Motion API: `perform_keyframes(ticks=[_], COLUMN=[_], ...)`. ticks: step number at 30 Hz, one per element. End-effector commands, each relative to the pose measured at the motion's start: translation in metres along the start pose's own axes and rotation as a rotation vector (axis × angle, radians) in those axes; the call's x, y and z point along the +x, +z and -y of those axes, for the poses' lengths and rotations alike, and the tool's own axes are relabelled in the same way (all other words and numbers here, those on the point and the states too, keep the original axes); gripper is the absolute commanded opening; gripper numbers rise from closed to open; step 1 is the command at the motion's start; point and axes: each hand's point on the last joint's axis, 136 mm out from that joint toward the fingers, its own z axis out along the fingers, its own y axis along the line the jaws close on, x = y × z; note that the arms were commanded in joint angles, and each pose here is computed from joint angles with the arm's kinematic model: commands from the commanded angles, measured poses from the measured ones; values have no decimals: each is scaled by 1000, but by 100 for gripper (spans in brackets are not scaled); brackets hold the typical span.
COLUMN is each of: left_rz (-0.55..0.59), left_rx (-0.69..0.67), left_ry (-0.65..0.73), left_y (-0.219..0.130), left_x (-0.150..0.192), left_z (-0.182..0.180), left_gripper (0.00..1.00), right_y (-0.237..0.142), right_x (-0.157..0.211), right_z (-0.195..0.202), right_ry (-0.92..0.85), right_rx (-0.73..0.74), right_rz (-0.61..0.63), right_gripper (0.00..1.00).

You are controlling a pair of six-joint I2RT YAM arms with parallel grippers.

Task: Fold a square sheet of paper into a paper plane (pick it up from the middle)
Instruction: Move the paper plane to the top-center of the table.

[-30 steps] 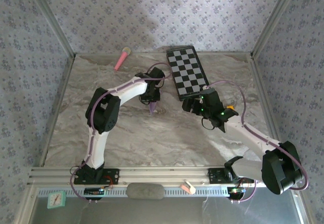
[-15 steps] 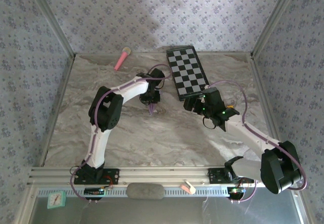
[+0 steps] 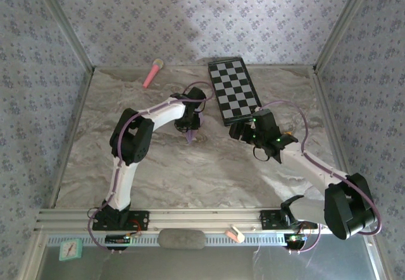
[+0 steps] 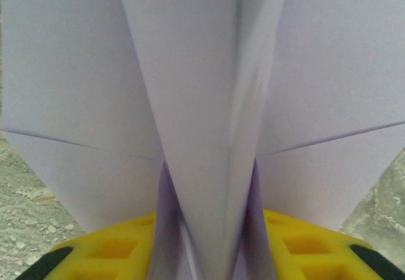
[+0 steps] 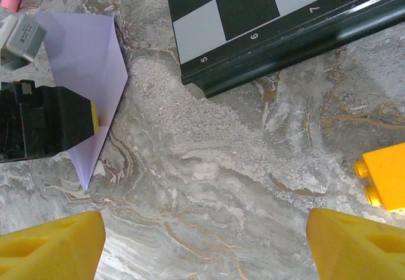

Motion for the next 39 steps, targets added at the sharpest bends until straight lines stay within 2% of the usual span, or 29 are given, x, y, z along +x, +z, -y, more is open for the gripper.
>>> perform_keyframes(ticks=[1, 7, 16, 23, 34, 39], left_rz=[-75, -78, -69, 32, 119, 214], left_rx=[-74, -85, -76, 25, 59, 89], left_ry=[-14, -12, -9, -47, -66, -62], left_y=[29, 32, 26, -21, -65, -112], left_x=[25, 25, 19, -8, -24, -40], left_z=[-19, -20, -15, 3, 2, -2], left_gripper=[39, 44, 43, 44, 49, 54], right_y=[2, 3, 3, 2, -3, -20], right_x=[2, 3, 3, 1, -3, -21], right_z=[2, 3, 4, 4, 4, 3], right_ry=[7, 31, 33, 33, 32, -27], right_rx=[-1, 0, 3, 6, 15, 41], right_rz=[-11, -13, -15, -11, -5, 33], right_gripper=[84, 84, 84, 85, 85, 86])
